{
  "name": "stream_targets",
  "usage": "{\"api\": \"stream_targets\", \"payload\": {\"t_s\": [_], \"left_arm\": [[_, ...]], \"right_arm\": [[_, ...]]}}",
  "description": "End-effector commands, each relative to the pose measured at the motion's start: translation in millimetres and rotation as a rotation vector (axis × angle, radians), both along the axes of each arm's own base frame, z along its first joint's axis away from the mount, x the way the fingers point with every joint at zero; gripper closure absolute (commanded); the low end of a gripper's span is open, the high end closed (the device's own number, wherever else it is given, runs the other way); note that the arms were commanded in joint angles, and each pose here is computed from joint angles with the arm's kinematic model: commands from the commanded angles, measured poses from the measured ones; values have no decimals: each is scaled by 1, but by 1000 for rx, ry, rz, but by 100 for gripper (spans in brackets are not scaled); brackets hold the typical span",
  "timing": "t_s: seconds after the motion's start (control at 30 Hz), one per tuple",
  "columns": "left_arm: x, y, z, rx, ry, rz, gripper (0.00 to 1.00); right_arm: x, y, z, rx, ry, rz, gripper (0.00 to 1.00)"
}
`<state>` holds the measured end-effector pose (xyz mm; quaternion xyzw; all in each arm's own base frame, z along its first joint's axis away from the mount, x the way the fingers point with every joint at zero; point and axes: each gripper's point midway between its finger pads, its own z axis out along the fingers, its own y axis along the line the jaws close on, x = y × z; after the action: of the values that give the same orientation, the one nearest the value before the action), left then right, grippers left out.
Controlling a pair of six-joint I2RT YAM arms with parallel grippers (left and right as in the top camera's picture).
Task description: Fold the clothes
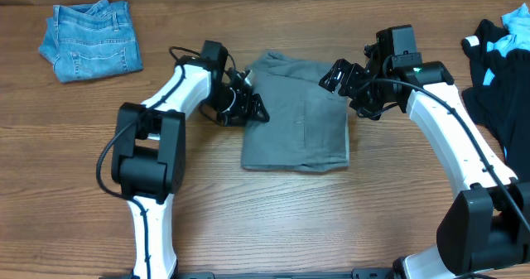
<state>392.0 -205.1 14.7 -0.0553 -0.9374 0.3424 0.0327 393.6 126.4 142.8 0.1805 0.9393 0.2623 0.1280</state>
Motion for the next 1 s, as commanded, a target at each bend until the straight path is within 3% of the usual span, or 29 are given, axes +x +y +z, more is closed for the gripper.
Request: {"api": "stream_targets", "payload": {"t_s": [0.0, 0.07, 0.13, 0.5, 0.77, 0.97], "left_arm": [[-10, -5, -34, 48, 55, -4, 66], [-7, -3, -36, 64, 50, 16, 87], [-3, 1, -38, 86, 44, 34, 96], [41, 96, -54, 428, -105, 112, 96], [93, 189, -10, 696, -256, 141, 96], [129, 243, 37, 804, -373, 198, 96]], "right_arm": [[1, 0, -2, -16, -5, 4, 0], [1, 0, -2, -16, -4, 4, 0], [0, 0, -2, -17, -1, 4, 0], [0, -4, -4, -35, 2, -4, 0], [2, -3, -3, -32, -8, -5, 0], [3, -3, -2, -32, -11, -5, 0]]}}
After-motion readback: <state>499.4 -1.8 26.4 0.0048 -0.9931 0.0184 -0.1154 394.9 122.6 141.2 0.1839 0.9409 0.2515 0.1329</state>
